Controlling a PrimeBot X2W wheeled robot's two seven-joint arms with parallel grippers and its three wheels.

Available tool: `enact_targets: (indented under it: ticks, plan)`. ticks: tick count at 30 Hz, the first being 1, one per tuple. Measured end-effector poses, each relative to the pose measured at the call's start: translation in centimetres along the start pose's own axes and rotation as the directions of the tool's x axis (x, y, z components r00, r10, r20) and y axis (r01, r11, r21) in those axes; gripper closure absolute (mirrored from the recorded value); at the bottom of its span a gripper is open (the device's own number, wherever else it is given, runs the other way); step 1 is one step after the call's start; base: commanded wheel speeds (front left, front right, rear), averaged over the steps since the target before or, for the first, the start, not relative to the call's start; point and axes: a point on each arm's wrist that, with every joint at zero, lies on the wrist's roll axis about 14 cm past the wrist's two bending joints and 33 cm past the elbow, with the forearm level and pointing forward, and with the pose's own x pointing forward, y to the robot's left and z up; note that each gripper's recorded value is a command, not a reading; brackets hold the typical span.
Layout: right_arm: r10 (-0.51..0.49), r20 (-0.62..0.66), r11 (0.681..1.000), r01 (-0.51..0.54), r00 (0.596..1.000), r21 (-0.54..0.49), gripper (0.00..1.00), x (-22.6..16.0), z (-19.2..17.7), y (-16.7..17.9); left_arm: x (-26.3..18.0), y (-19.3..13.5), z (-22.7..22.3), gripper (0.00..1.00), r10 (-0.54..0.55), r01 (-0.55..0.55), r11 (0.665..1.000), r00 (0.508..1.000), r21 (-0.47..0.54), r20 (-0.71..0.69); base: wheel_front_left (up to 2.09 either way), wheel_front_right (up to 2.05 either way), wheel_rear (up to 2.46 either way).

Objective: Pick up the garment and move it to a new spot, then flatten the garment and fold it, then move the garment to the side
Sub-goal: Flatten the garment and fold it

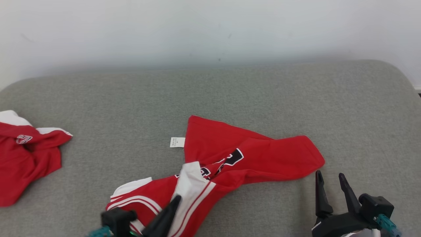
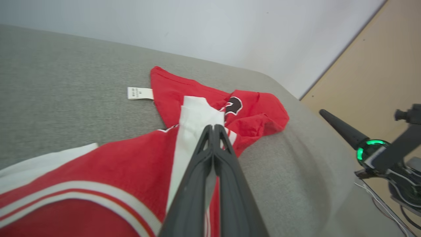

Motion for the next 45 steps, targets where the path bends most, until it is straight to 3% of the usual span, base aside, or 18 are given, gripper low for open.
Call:
enact_targets:
  ticks: [6, 7, 8, 9, 15, 22, 27, 30, 36, 45]
  plan:
    - [0.046, -0.003, 0.999, -0.046, 0.999, 0.006, 0.0, 0.4, -0.2, 1.6, -2.8, -2.6, -1.6, 1.0, -0.028, 0.022, 0.997, 0.997, -0.076, -0.069, 0.0, 0.0, 0.0]
    - [0.057, -0.003, 0.998, -0.057, 0.998, 0.007, 0.0, 0.6, -0.2, 2.0, -3.2, -2.5, -1.8, 0.8, -0.018, 0.012, 0.997, 0.997, -0.072, -0.079, 0.0, 0.0, 0.0]
    - [0.066, -0.003, 0.998, -0.066, 0.998, 0.007, 0.0, 0.7, -0.2, 2.3, -3.5, -2.4, -2.1, 0.08, -0.007, -0.001, 0.996, 0.996, -0.085, -0.087, 0.0, 0.0, 0.0]
    - [0.075, -0.002, 0.997, -0.075, 0.997, 0.008, 0.0, 0.8, -0.2, 2.6, -3.7, -2.6, -2.2, 0.0, -0.005, -0.003, 0.996, 0.996, -0.092, -0.09, 0.0, 0.0, 0.0]
    - [0.105, -0.003, 0.994, -0.104, 0.995, 0.01, 0.0, 1.3, -0.2, 3.6, -4.1, -2.8, -0.1, 0.0, 0.007, -0.006, 0.99, 1.0, -0.144, 0.007, 0.0, 0.0, 0.0]
    - [0.105, -0.007, 0.994, -0.105, 0.994, 0.014, 0.0, 1.1, -0.3, 3.7, -4.9, 2.0, 1.7, 0.0, 0.163, -0.16, 0.985, 0.985, -0.066, 0.059, 0.0, 0.0, 0.0]
    - [0.083, -0.004, 0.996, -0.083, 0.997, 0.015, 0.0, 0.8, -0.2, 2.9, -5.9, 6.7, 1.0, 0.0, 0.287, -0.288, 0.955, 0.958, 0.074, 0.016, 0.0, 0.0, 0.0]
    - [0.061, -0.007, 0.998, -0.061, 0.998, 0.015, 0.0, 0.6, -0.3, 2.2, -5.8, 8.3, 0.4, 0.0, 0.33, -0.329, 0.94, 0.944, 0.095, 0.0, 0.0, 0.0, 0.0]
    - [0.032, -0.01, 0.999, -0.032, 0.999, 0.011, 0.0, 0.6, -0.4, 1.1, -5.9, 10.8, -1.4, 0.0, 0.395, -0.39, 0.917, 0.917, 0.084, -0.053, 0.0, 0.0, 0.0]
    - [0.009, -0.023, 1.0, -0.009, 1.0, 0.007, 0.0, 0.4, -0.8, 0.3, -5.3, 12.3, -3.8, 0.0, 0.416, -0.412, 0.909, 0.902, 0.056, -0.118, 0.0, 0.0, 0.0]
